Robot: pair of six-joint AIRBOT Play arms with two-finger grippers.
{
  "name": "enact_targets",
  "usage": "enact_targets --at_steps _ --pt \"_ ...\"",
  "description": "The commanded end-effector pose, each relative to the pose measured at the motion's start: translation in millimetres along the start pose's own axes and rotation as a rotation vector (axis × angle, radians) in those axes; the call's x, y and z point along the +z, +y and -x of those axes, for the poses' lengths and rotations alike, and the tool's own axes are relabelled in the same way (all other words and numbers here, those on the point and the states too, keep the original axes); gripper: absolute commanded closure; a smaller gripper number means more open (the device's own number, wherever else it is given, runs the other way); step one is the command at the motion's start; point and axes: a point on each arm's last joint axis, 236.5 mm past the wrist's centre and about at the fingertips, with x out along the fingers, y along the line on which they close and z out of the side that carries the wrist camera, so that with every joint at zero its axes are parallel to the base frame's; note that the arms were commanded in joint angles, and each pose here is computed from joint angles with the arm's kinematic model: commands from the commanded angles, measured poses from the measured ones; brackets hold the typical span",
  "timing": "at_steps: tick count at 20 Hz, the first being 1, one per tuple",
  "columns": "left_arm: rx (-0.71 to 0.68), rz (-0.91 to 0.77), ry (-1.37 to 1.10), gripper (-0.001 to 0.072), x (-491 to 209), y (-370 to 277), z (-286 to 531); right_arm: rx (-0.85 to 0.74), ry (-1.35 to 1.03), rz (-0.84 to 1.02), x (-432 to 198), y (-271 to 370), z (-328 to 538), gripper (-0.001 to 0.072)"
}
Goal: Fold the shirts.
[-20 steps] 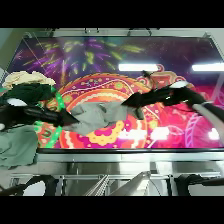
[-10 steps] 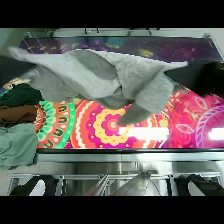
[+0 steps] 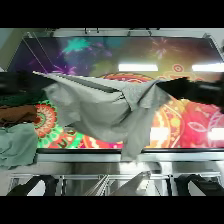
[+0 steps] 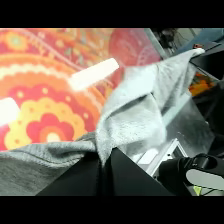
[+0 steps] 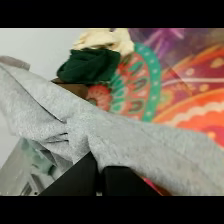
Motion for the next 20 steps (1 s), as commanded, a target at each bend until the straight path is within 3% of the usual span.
enact_targets --at_steps 1,2,7,9,12,16,20 --pt "0.005 0.170 0.095 0.0451 -24 100 -77 -0.196 -0.003 -0.165 -20 -118 -30 0.0471" --pt "-0.008 0.236 0.136 0.0001 -31 126 -94 -0.245 -0.014 -0.199 -19 -148 -34 0.0209" --pt "-0.189 0.524 0.342 -0.0002 -35 179 -88 -0.255 -0.005 -0.234 6 -180 21 0.0193" --pt "-0.197 0.591 0.386 0.0000 -40 186 -68 -0.303 0.091 -0.304 -22 -188 52 0.0193" --pt "-0.034 0.627 0.507 0.0017 -91 195 -42 -0.418 0.228 -0.423 -88 -208 77 0.0193" --pt "0.293 0.685 0.650 0.0016 -182 223 4 -0.459 0.278 -0.579 -166 -223 66 0.0193" --pt "0.373 0.731 0.581 0.0017 -216 236 5 -0.481 0.334 -0.615 -204 -227 51 0.0212"
